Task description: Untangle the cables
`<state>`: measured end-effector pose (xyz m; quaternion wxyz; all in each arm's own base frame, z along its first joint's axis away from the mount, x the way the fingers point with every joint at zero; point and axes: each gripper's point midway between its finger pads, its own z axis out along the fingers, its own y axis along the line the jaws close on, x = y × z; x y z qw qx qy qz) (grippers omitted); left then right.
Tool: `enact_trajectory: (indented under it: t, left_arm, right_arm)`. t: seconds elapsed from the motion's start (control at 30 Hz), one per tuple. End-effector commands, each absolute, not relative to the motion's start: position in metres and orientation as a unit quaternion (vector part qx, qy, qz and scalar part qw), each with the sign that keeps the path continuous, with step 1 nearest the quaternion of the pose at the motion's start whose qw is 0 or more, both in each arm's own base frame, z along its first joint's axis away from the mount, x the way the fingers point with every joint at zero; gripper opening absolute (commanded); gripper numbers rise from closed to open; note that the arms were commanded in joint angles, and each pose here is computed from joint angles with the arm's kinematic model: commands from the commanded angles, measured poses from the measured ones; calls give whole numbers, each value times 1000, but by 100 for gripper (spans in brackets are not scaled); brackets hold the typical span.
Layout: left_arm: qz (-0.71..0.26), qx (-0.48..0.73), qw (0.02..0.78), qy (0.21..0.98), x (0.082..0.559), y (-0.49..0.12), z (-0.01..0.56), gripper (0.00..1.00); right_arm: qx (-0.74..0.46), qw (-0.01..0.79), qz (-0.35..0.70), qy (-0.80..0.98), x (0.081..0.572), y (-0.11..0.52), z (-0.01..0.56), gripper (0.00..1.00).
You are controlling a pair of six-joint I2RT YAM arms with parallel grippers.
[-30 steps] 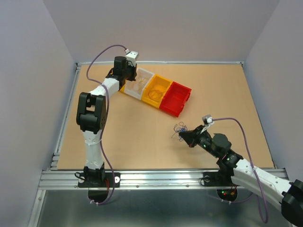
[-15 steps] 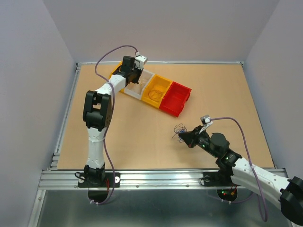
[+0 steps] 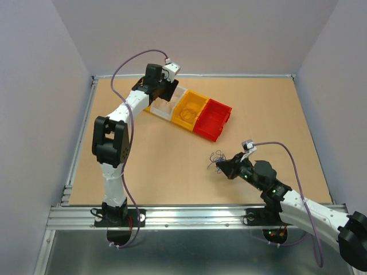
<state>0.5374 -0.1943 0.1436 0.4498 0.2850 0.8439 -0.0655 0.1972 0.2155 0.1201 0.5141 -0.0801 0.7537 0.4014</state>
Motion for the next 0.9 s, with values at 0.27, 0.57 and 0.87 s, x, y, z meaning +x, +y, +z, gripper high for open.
enact_trajectory:
  t: [0.27,0.57,0.87]
  left_arm:
    - [-109,313,587,739,443,-199,295,96]
    - [-230,446,550,668,328,-271,226,96]
    - [-239,523,466,672,304,-293,156,96]
  right_arm:
    - [-174,479,476,716,184,261,152,10]
    - [-228,436,487,722,176,295,140,77]
    - [-138,475,407,768,198,257,128,68]
